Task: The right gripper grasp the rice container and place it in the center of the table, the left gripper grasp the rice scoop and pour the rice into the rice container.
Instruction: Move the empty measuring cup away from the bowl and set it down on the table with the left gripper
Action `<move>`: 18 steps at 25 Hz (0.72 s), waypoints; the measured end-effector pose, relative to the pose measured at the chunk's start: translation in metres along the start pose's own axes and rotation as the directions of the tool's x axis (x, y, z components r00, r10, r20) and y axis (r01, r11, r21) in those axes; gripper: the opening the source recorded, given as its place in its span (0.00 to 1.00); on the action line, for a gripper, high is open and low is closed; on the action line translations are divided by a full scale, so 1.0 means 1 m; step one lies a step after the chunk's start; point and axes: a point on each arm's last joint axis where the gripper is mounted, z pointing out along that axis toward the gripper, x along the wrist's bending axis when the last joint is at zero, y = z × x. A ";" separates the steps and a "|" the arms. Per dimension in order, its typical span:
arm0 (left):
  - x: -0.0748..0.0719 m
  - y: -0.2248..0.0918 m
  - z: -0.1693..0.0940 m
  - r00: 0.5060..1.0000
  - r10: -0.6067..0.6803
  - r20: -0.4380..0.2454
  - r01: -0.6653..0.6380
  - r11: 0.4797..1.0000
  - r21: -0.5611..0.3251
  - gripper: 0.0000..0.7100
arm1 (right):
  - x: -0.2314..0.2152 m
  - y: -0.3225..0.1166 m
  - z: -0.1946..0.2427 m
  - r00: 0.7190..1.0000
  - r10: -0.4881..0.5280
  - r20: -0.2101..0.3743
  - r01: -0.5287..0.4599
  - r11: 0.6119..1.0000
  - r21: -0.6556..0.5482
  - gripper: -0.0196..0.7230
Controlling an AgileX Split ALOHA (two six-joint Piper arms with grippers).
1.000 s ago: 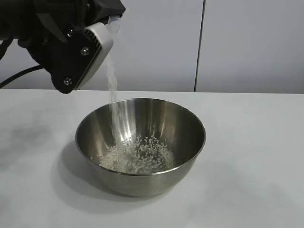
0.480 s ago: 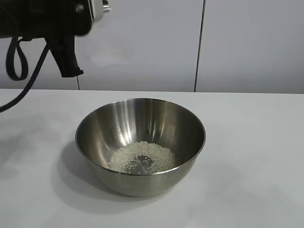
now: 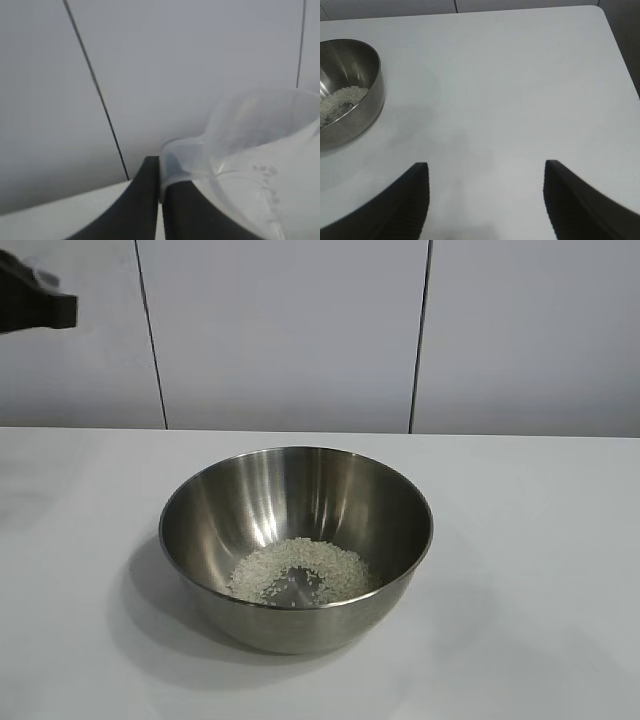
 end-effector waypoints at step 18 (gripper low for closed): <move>0.039 -0.113 -0.002 0.990 -0.129 0.063 0.121 0.985 0.124 0.01 | 0.000 0.000 0.000 1.000 0.000 0.000 0.000 1.000 -0.001 0.63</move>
